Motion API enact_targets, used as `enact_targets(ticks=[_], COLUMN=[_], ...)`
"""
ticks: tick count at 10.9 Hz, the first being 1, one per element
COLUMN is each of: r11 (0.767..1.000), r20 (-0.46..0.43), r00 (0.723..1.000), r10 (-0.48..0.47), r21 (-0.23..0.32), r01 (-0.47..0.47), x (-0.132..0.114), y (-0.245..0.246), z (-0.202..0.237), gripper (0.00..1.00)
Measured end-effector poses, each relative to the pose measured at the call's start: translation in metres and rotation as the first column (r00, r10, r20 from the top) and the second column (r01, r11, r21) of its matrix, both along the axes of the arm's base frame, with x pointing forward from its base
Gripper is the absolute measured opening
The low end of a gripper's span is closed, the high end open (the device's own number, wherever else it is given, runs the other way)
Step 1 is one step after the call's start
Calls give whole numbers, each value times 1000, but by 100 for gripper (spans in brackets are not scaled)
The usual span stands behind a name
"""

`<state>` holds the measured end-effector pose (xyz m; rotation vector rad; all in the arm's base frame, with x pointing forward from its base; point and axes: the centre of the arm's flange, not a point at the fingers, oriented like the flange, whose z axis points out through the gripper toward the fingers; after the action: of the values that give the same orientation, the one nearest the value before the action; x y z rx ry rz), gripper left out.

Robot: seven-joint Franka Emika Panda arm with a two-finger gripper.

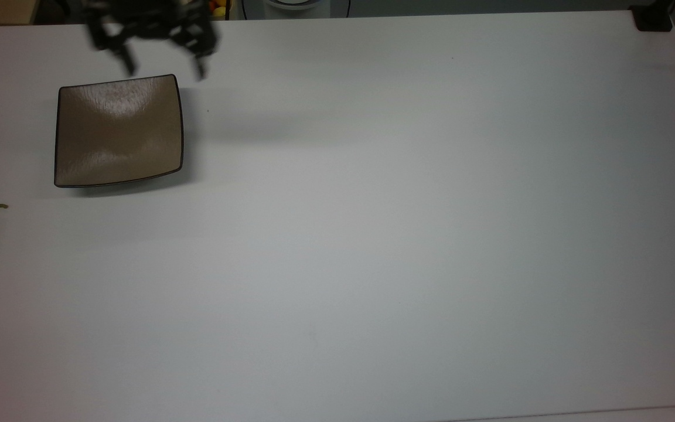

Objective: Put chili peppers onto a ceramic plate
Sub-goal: 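Move the open gripper over toward the green chili pepper beside the plate, then lower the gripper onto the green chili pepper and close on it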

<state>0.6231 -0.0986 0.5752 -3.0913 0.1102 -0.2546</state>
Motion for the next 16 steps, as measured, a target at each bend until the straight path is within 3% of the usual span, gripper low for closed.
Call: enact_targets(ticks=[2, 6, 12, 16], r11=[985, 919, 854, 831], r20=[71, 241, 458, 512], r00=[984, 897, 777, 740], r10=[-166, -371, -432, -437], r21=[-26, -43, -68, -86], r01=[168, 391, 515, 550], x=[25, 56, 67, 68], y=[-55, -149, -248, -287], z=[-15, -62, -154, -194], gripper=[100, 100, 100, 100])
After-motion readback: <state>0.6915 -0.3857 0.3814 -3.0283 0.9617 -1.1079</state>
